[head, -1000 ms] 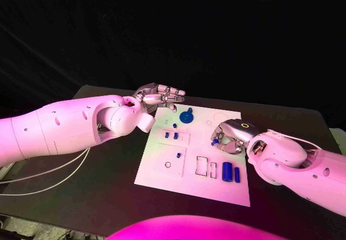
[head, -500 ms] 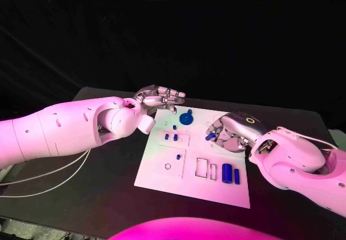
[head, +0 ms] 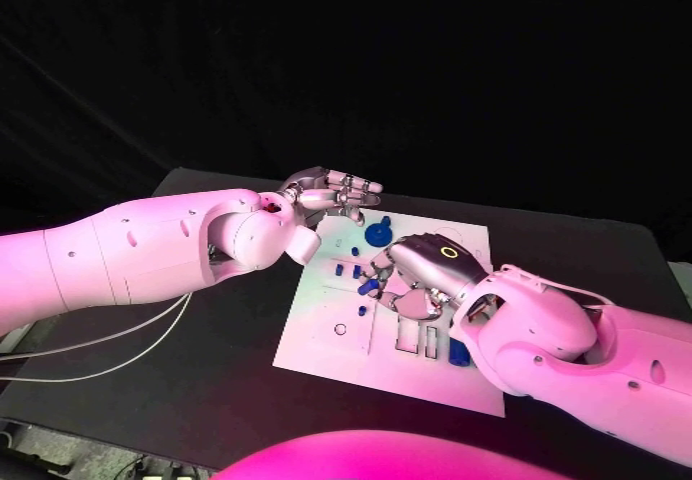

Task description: Assemble the parts on the task board

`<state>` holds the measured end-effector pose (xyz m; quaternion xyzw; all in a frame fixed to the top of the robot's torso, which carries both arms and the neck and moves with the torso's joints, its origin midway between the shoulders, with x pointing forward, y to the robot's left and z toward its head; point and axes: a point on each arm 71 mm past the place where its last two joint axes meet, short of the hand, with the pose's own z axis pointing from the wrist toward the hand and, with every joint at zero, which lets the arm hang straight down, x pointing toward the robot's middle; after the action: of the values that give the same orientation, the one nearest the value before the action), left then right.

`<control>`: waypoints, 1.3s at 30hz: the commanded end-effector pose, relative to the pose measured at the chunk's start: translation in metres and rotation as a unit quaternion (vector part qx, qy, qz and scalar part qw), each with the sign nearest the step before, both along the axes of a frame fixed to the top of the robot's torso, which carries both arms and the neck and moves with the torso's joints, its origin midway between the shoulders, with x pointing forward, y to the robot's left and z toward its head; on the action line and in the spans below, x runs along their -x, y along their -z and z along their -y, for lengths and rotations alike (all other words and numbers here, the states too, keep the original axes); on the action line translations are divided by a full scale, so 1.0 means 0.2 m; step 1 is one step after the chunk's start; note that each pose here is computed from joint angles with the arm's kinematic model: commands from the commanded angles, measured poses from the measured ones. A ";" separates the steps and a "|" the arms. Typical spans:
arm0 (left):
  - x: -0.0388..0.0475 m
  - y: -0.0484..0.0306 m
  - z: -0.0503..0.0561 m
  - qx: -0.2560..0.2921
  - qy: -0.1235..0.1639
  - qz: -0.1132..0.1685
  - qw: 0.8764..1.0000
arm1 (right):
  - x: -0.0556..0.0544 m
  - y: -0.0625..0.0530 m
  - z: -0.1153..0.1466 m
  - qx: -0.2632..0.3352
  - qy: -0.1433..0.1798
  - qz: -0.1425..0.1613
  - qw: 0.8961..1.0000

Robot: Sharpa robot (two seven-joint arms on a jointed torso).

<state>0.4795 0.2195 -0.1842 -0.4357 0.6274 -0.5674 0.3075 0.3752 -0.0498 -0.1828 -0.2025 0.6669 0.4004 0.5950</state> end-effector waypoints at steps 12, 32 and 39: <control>0.000 -0.006 0.04 0.008 0.014 0.002 1.000 | 0.02 0.23 -0.17 0.012 -0.028 -0.041 0.999; -0.001 -0.009 0.05 0.008 0.014 0.004 1.000 | 0.01 0.36 -0.21 0.042 -0.027 -0.063 0.997; -0.001 -0.010 0.05 0.008 0.015 0.003 1.000 | 0.01 0.37 -0.22 0.045 -0.027 -0.066 0.996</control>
<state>0.4800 0.2113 -0.1836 -0.4317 0.6288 -0.5718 0.3023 0.3742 -0.0068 -0.2543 -0.2129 0.7113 0.4020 0.5359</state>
